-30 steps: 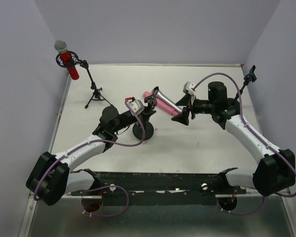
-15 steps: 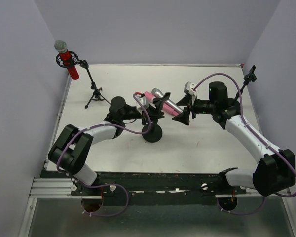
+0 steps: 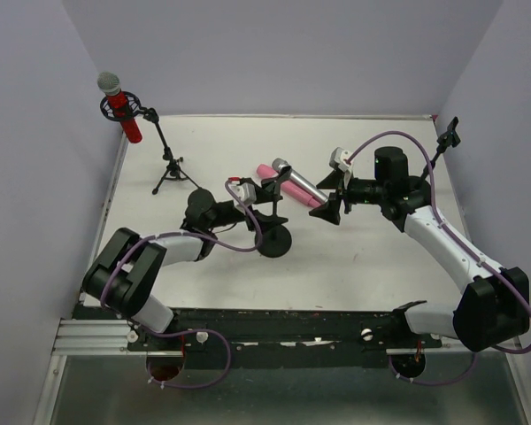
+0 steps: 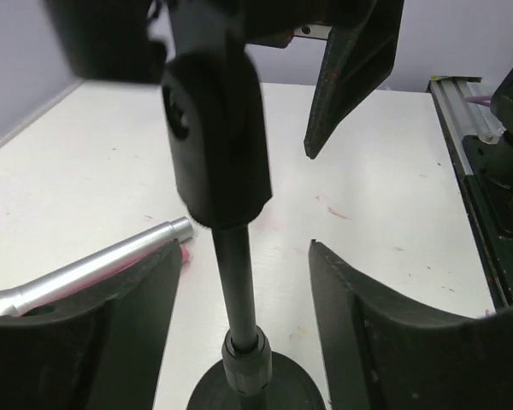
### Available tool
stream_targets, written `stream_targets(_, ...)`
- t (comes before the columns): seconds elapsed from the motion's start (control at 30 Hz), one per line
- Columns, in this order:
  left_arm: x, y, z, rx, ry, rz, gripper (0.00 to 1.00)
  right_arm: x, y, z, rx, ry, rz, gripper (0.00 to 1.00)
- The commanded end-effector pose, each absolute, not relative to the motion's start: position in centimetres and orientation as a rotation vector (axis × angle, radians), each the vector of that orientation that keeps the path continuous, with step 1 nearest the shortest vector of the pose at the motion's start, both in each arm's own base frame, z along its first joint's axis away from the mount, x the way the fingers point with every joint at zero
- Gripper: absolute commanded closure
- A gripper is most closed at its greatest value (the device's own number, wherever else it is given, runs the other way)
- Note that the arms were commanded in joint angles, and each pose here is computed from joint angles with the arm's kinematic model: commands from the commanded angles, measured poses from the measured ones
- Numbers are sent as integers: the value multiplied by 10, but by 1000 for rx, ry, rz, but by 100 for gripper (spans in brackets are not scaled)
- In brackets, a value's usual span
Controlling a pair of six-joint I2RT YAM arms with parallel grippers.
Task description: Attach the microphones to the stand
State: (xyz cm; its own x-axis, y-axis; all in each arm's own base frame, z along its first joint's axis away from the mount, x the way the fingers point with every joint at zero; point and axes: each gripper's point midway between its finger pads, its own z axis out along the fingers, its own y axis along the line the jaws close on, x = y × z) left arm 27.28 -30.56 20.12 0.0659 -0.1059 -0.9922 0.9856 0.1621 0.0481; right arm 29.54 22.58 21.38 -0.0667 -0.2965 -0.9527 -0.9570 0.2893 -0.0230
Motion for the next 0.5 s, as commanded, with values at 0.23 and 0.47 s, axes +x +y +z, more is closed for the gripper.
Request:
stream_targets(0.23, 282, -261, 226, 777, 1223, -825, 2, 291, 224, 204, -1208, 1593, 863, 10)
stream_targets(0.47, 269, -242, 207, 598, 1330, -650, 1, 290, 224, 203, -1212, 1596, 867, 10)
